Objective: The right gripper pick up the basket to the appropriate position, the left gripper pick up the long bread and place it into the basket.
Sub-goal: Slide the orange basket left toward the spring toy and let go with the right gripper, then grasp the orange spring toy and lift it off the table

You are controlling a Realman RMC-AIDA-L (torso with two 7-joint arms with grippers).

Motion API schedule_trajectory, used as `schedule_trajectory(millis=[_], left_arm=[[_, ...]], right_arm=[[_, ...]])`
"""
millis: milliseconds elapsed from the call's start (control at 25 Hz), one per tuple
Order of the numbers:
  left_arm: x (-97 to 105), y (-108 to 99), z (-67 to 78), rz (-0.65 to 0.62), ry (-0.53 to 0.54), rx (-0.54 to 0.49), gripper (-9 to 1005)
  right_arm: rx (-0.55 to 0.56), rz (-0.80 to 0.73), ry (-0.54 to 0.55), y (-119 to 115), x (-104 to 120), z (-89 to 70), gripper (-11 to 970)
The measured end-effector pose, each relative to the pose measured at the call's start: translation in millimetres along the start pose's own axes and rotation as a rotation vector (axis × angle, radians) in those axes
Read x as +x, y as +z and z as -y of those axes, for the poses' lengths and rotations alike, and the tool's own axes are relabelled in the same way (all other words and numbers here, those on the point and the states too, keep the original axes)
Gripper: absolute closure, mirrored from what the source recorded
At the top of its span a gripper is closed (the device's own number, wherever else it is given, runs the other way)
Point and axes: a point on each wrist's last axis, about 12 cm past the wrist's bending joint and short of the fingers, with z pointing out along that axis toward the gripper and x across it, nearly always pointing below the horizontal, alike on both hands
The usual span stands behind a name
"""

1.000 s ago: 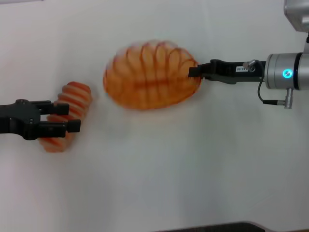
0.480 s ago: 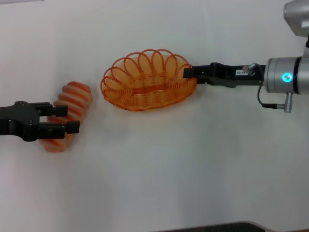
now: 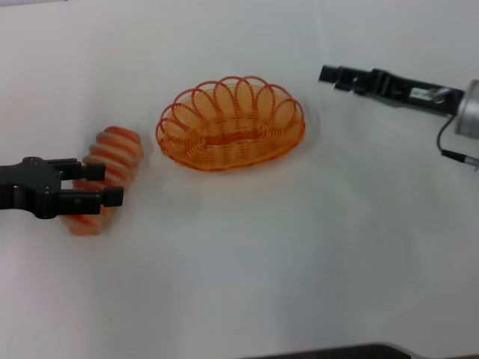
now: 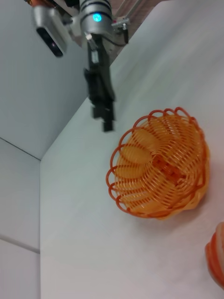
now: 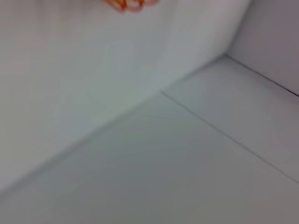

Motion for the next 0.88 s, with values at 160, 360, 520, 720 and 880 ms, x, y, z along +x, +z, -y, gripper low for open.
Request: schedule_trajectory(millis=[160,360,520,720,880], left_arm=[[0,1,0.0,0.001,-0.002,-0.001,204],[0,4,0.6,0.003,0.001,0.006,204],[-2,5,0.8,0.006,0.006,0.008,204],[-5,5,0.8,0.028,0.015,0.008,204],[-5,4,0.7,0.040,0.017,0.006,205]], right_arm=[[-0.089,0.123,-0.113,-16,-2,-5.2,327],[-0.216,0.212,-0.264,-26,-3,-19.0,329],[-0.325,0.145,-0.413,-19,7,-33.7,332],[-0.392,0.120,-0.519,-14,38,-37.0,333],[-0.366,0.142,-0.594,-14,66,-31.1,333]])
